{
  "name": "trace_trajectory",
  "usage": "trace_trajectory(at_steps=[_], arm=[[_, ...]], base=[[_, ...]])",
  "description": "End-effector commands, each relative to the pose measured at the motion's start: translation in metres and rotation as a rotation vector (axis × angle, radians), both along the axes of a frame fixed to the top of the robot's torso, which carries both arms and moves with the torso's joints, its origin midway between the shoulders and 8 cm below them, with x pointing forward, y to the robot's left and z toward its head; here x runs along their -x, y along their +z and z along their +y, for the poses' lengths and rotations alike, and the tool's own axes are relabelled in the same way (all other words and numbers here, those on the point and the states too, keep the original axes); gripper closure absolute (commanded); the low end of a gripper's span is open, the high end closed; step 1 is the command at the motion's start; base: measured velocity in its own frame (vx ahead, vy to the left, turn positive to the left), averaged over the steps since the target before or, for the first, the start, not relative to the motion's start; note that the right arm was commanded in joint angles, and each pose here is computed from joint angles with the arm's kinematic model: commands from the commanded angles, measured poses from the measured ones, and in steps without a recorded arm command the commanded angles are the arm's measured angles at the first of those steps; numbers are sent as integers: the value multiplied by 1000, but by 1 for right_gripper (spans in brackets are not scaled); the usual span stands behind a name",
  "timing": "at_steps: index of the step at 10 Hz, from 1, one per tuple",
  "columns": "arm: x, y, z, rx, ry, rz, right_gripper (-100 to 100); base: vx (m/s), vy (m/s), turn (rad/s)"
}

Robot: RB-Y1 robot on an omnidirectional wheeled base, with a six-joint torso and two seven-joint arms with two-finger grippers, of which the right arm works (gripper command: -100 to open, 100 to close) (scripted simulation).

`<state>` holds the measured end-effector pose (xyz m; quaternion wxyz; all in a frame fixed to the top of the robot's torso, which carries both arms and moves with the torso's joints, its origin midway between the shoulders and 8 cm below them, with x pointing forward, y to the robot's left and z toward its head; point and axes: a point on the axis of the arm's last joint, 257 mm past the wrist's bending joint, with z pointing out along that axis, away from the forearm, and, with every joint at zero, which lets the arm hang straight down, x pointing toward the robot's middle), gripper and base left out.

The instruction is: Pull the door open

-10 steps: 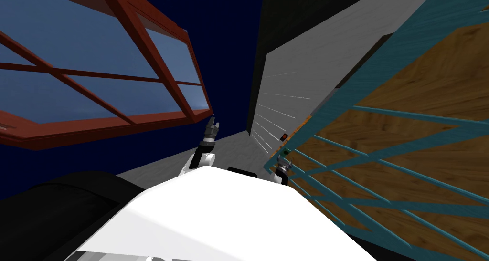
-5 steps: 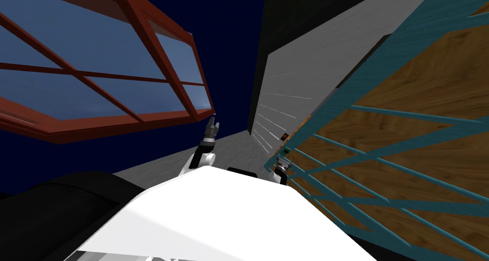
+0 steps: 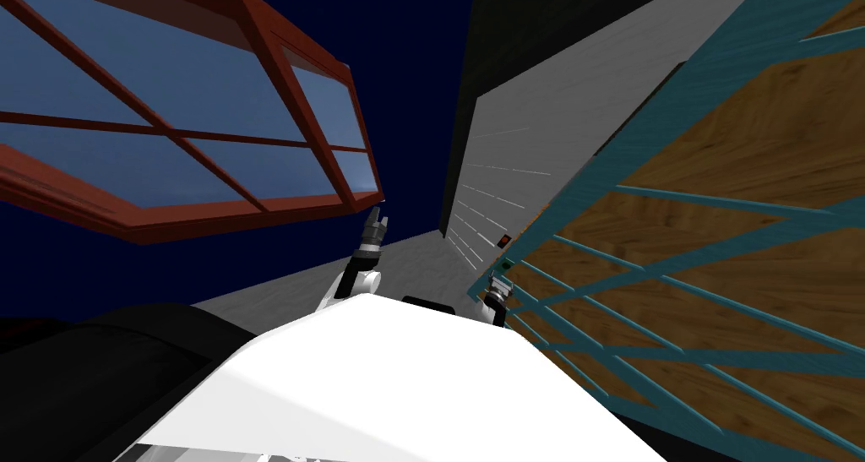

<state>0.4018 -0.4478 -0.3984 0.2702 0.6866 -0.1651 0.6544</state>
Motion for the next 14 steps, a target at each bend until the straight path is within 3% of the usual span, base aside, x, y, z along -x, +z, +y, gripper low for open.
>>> trace_trajectory(at_steps=[1, 5, 6, 7, 14], arm=[[-2, 0, 2, -43, -4, -31, -100], [-5, 0, 5, -118, -12, -84, -100], [-4, 0, 5, -104, -10, -74, -100], [4, -1, -9, -107, -12, -78, -100], [39, -2, -64, -107, -14, -81, -100]], base=[[-84, 1, 36], [-74, 1, 35], [-38, 1, 5], [109, 7, 3], [157, 3, 3]])
